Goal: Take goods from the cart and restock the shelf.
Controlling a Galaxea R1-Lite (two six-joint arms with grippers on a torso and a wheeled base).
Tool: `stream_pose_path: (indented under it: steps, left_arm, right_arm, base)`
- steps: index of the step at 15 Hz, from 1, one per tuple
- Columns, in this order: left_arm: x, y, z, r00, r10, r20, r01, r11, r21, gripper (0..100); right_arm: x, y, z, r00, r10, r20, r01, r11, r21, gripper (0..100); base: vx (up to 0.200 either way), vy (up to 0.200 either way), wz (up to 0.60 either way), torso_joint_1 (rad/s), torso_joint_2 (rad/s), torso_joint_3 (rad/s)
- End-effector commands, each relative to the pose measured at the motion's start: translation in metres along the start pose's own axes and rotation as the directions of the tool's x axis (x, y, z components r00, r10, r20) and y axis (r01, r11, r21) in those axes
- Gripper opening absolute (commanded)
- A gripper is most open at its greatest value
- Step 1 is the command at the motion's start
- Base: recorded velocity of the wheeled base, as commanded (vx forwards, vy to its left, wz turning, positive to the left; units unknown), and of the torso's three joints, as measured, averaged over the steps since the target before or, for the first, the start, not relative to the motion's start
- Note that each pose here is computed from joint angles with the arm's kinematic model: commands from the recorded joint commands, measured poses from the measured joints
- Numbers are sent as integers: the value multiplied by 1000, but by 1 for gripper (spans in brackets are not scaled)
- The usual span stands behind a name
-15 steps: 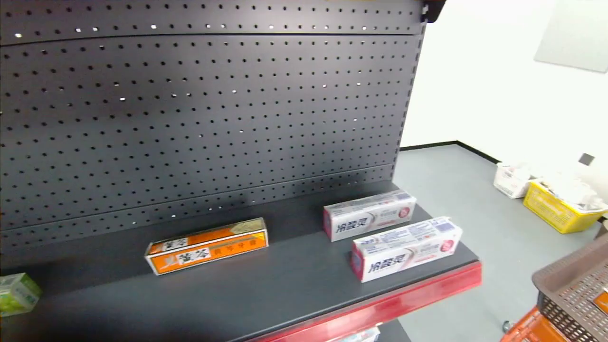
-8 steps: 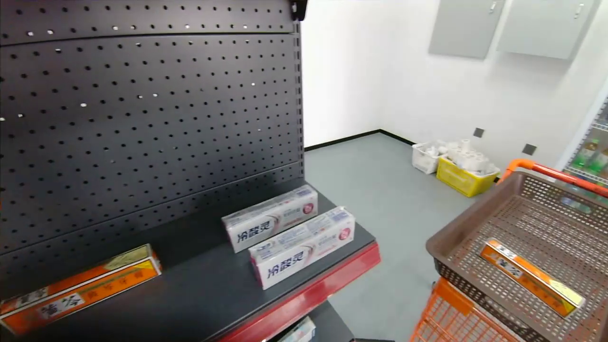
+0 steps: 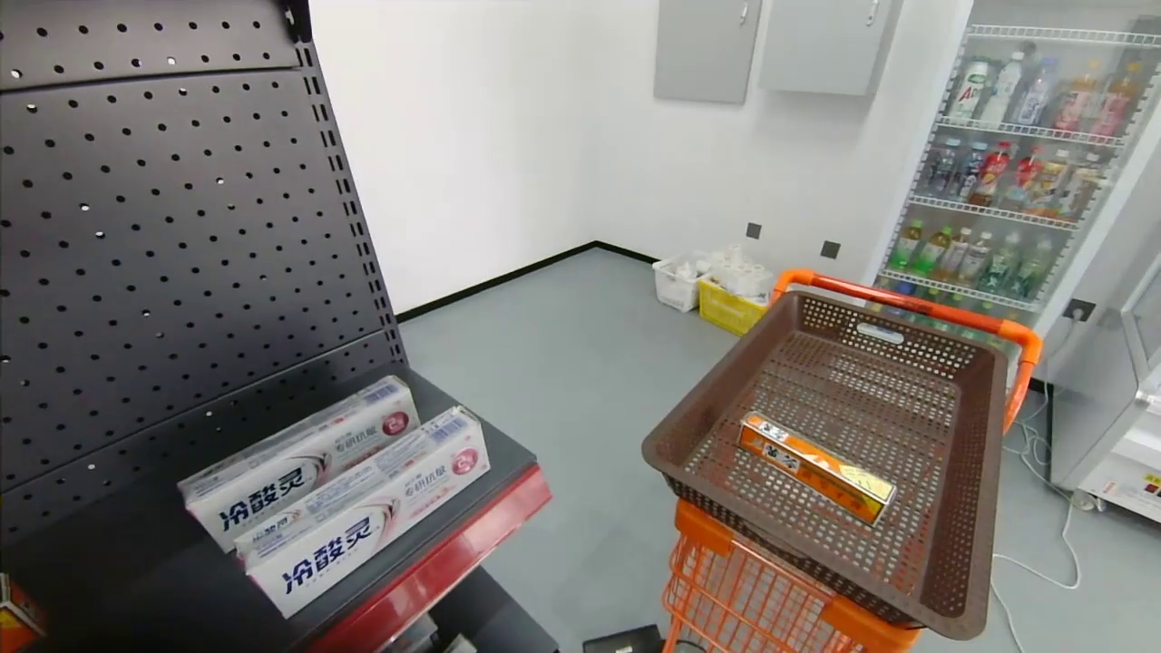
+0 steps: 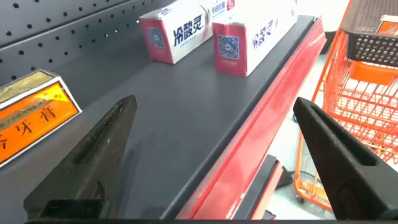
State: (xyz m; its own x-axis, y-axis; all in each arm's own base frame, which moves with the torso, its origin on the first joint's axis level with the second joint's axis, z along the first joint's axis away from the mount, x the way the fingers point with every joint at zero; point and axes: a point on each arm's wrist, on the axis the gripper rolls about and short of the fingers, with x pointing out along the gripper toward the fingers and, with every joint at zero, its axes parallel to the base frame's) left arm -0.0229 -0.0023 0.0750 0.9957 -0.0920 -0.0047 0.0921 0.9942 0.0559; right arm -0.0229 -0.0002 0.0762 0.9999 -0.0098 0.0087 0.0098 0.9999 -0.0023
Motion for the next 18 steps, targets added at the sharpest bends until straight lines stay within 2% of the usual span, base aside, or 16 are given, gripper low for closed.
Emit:
stream_pose_path:
  steps: [1, 8, 9, 10, 11, 12, 14, 15, 16, 17, 18]
  left_arm:
    - [0, 0, 0, 1000, 0, 0, 0, 1000, 0, 100]
    - [0, 0, 0, 1000, 0, 0, 0, 1000, 0, 100]
    - [0, 0, 0, 1000, 0, 0, 0, 1000, 0, 100]
    - [0, 0, 0, 1000, 0, 0, 0, 1000, 0, 100]
    - [0, 0, 0, 1000, 0, 0, 0, 1000, -1, 100]
    - [0, 0, 0, 1000, 0, 0, 0, 1000, 3, 100]
    - [0, 0, 0, 1000, 0, 0, 0, 1000, 2, 100]
    - [0, 0, 0, 1000, 0, 0, 0, 1000, 0, 100]
    - [0, 0, 0, 1000, 0, 0, 0, 1000, 0, 100]
    - [0, 0, 0, 1000, 0, 0, 0, 1000, 0, 100]
    - [0, 0, 0, 1000, 0, 0, 0, 1000, 0, 100]
  right_arm:
    - [0, 0, 0, 1000, 1, -1, -1, 1000, -1, 100]
    - [0, 0, 0, 1000, 2, -1, -2, 1000, -1, 100]
    - [-1, 0, 7, 1000, 17, 16, -17, 1000, 4, 100]
    - [13, 0, 69, 998, 18, -59, -14, 998, 58, 100]
    - [18, 0, 76, 996, 10, -90, -3, 997, 75, 100]
    - [27, 0, 97, 993, -44, -111, 52, 996, 75, 100]
    - [65, -5, 118, 953, -172, -250, 189, 981, 43, 100]
    - [105, -12, 136, 911, -262, -318, 286, 958, 32, 100]
    - [135, -20, 148, 898, -299, -324, 326, 945, 30, 100]
    - [157, -22, 157, 931, -219, -292, 242, 969, 43, 100]
    - [168, -23, 158, 949, -128, -288, 147, 988, 43, 100]
  base:
    - [0, 0, 0, 0, 0, 0]
    - [0, 0, 0, 0, 0, 0]
    - [0, 0, 0, 0, 0, 0]
    - [0, 0, 0, 0, 0, 0]
    - [0, 0, 0, 0, 0, 0]
    - [0, 0, 0, 0, 0, 0]
    - [0, 0, 0, 0, 0, 0]
    - [0, 0, 0, 0, 0, 0]
    - [0, 0, 0, 0, 0, 0]
    - [0, 0, 0, 0, 0, 0]
    - [0, 0, 0, 0, 0, 0]
